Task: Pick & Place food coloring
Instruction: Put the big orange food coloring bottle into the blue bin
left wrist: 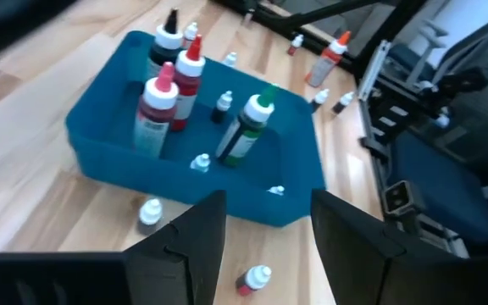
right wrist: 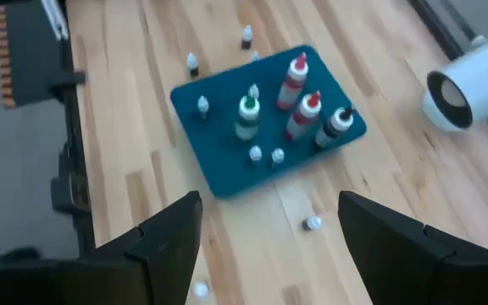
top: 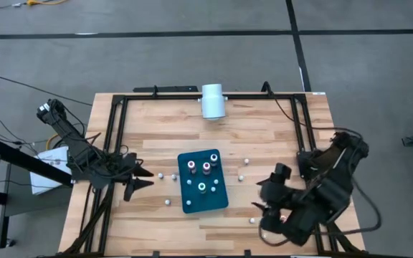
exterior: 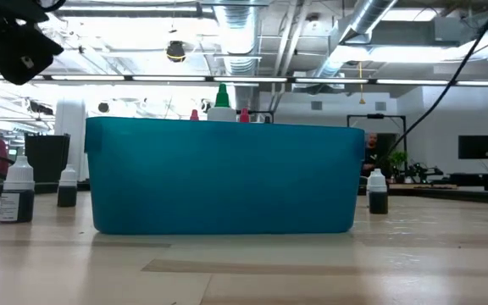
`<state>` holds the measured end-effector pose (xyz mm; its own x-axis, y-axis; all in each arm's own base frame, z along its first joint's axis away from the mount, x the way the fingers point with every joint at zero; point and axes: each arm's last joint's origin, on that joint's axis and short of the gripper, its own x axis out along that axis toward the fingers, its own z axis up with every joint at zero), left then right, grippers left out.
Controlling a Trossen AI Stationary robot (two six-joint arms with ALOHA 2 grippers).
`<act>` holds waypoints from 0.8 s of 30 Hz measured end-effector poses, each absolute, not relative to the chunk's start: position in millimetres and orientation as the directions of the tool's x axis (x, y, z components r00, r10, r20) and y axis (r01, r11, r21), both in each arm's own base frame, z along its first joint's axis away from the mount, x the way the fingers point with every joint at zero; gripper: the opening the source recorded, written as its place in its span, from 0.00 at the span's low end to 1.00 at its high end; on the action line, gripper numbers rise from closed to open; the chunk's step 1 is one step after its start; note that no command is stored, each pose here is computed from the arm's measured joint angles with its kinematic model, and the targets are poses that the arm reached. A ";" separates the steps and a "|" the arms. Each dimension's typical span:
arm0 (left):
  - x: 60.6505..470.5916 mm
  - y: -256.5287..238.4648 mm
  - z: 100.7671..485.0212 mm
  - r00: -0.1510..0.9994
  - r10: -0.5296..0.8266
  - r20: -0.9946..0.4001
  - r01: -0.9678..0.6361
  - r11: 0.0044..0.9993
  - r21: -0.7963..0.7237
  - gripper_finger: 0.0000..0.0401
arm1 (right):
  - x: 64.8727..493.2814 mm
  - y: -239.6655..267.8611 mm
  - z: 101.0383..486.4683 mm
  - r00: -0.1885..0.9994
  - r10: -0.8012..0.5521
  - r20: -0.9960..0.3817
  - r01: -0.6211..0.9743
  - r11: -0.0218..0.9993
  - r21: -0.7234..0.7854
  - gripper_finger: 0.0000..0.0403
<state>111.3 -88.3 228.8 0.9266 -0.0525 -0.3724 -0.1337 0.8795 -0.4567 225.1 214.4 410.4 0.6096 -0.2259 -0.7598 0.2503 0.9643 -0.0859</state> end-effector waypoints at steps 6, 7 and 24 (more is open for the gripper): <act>112.1 -90.1 231.5 0.931 -0.088 -0.356 -0.097 0.877 -0.471 0.41 | 180.4 179.5 404.1 0.559 -0.189 -0.808 0.301 0.953 -0.014 0.66; 112.2 -90.1 231.5 0.931 -0.088 -0.356 -0.098 0.876 -0.472 0.41 | 173.0 175.9 401.7 0.556 -0.188 -0.810 0.303 0.953 -0.013 0.66; 113.6 -91.2 235.9 0.945 -0.089 -0.315 -0.091 0.853 -0.513 0.41 | 85.8 156.4 339.7 0.564 -0.172 -0.808 0.338 0.941 0.035 0.66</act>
<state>113.6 -91.2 235.9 0.9449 -0.0890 -0.3150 -0.0908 0.8534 -0.5133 85.8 156.4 339.7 0.5639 -0.1722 -0.8077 0.3376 0.9406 0.0352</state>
